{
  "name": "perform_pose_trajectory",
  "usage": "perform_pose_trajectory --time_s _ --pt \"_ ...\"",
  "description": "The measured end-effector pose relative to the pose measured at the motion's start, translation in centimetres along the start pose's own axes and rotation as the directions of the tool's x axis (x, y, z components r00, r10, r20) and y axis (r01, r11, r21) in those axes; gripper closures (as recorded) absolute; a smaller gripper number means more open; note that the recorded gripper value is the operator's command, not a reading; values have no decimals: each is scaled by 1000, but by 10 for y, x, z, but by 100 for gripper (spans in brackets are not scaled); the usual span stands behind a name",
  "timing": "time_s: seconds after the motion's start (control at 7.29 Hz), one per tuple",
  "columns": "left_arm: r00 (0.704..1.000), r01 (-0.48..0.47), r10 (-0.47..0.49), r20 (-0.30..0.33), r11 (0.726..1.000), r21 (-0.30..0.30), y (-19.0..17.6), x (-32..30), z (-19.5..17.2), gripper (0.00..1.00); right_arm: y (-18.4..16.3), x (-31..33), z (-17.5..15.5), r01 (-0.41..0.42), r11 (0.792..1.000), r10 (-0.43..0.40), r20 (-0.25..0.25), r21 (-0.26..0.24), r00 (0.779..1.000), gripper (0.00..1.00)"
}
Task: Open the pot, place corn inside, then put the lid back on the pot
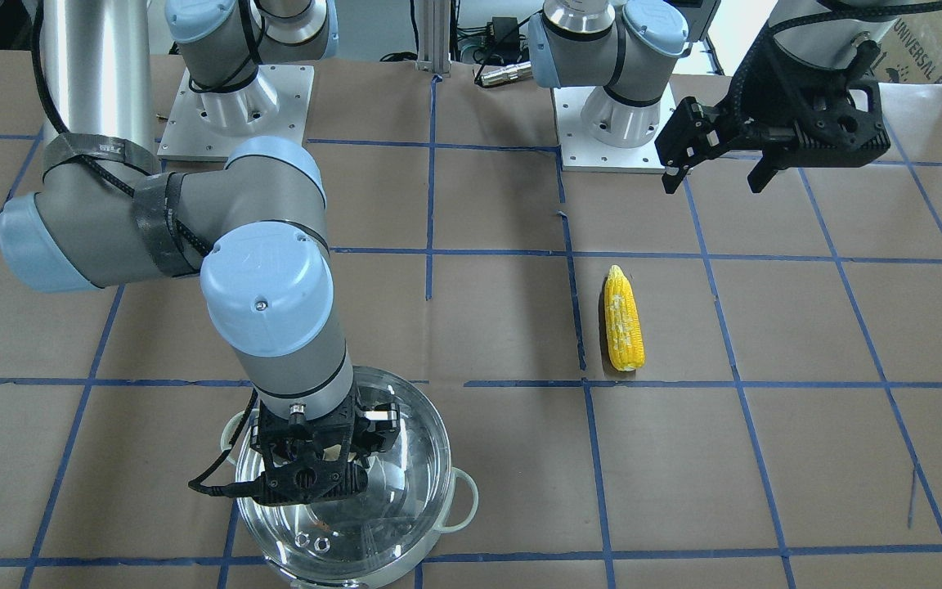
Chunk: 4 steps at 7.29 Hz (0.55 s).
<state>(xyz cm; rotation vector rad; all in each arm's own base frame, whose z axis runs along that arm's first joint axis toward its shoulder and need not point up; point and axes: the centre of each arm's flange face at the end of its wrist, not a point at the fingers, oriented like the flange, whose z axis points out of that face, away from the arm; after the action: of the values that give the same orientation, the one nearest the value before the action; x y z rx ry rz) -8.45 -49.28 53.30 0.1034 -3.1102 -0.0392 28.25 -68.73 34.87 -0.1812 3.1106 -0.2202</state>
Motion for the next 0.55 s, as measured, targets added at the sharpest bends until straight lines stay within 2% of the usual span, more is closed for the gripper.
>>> perform_pose_trajectory --time_s 0.27,0.55 --pt "1000 -2 2 -2 1000 9 1 0 -3 0 -1 2 -1 29 1000 -29 -1 2 1000 67" --pt "1000 5 -5 1 1000 24 7 -2 -13 0 -4 4 -10 45 999 -45 -4 16 999 66"
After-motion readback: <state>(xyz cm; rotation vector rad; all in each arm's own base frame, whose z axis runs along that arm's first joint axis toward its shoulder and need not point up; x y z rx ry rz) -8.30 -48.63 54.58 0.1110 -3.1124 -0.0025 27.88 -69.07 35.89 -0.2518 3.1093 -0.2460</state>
